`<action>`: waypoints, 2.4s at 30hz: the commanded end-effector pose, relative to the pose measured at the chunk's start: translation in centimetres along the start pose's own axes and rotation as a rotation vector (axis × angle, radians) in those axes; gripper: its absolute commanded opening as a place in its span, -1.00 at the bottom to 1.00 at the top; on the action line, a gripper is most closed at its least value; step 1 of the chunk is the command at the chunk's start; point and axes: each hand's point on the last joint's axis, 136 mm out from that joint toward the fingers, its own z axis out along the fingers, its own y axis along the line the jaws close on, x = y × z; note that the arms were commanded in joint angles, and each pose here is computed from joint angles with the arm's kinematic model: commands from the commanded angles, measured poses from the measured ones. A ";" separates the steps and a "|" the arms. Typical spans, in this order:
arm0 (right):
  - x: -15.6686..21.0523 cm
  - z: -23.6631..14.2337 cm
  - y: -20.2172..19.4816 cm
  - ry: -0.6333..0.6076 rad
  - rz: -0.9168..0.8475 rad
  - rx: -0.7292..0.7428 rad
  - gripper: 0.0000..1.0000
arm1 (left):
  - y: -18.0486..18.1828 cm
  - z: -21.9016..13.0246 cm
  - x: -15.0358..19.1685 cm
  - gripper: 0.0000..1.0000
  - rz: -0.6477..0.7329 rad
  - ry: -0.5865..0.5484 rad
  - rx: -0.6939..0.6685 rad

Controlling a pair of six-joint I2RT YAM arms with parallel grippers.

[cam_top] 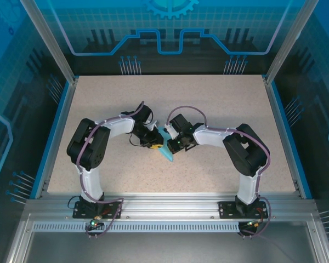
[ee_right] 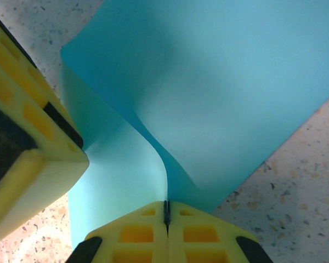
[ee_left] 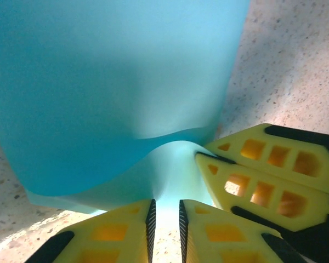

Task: Fold a paper plane with a square sheet of paper (fold left side to right side)
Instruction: Third fold the triangle at the center of the table.

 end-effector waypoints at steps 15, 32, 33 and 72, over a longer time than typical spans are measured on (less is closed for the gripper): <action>3.3 1.6 0.4 0.125 -0.014 0.000 -1.00 | -0.8 0.2 0.7 -0.52 0.011 0.014 0.023; 3.4 1.7 0.3 0.128 -0.014 0.003 -1.00 | 0.5 1.2 0.6 -0.71 -0.006 0.030 -0.016; 3.4 1.7 0.3 0.128 -0.015 0.003 -1.00 | 0.7 1.2 0.6 -0.71 -0.006 0.032 -0.024; 0.4 -6.4 4.5 -0.048 0.113 -0.265 -0.55 | 3.7 2.1 2.4 -0.72 -0.042 0.064 -0.104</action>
